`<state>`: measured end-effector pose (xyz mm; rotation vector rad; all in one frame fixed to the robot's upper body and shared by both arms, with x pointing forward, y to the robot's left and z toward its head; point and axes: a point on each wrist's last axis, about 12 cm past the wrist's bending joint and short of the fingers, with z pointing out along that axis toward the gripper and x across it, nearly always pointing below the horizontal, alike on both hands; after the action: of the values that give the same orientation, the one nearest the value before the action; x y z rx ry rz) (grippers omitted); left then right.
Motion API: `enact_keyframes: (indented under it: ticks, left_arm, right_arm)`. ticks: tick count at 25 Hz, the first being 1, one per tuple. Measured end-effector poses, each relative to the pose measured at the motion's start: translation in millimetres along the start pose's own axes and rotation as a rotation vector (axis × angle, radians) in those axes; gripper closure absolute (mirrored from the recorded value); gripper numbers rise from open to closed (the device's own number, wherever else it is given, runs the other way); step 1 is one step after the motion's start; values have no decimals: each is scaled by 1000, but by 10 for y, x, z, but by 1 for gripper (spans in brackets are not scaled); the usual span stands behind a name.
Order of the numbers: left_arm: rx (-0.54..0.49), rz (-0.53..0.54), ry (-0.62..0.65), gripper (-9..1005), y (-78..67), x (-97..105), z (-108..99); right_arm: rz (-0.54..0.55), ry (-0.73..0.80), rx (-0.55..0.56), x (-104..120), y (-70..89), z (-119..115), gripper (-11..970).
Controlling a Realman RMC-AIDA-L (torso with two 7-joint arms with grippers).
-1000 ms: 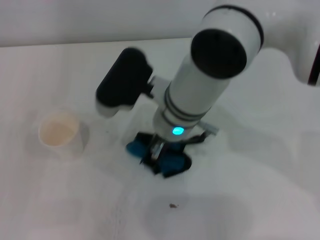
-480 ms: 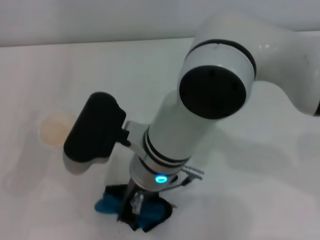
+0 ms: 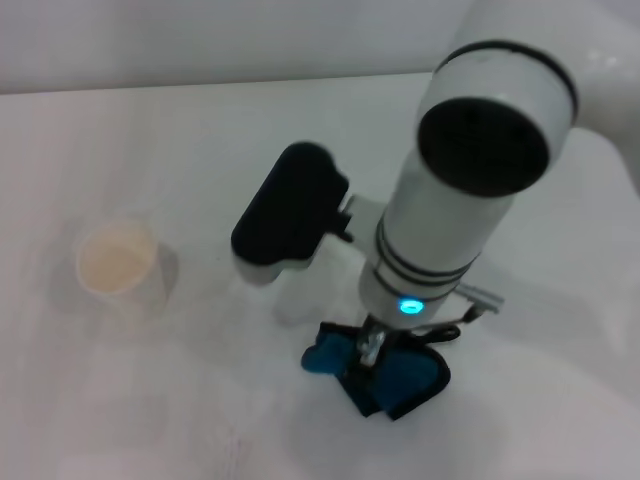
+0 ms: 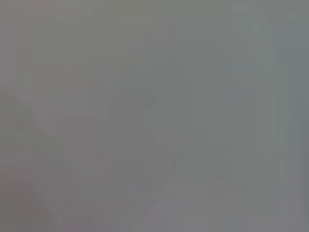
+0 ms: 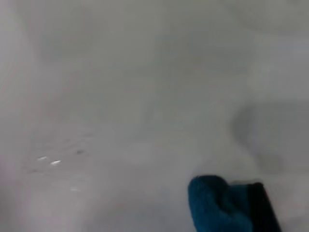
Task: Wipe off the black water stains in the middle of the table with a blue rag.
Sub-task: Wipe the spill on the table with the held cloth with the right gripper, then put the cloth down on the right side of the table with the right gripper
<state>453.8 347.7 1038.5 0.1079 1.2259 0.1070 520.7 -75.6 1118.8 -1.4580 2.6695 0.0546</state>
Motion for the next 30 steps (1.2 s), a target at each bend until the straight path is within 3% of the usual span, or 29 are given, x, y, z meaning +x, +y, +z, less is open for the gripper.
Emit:
enact_keyframes:
  ticks: [6,20,25,30]
  left_arm:
    - [-6,0,6,105,4,4,-36]
    - [-9,-3,9,106,-1,7,-55]
    - [-6,-4,7,106,-5,6,-36]
    - [-2,-4,5,106,-9,6,-4]
  right_arm:
    - [24,-39,3,54,-188,-45,907]
    - [252,1,154,489,-1037,-226,893]
    - [299,30,164,602,-1201,-168,876]
    - [301,40,143,634,-1236,-130,860]
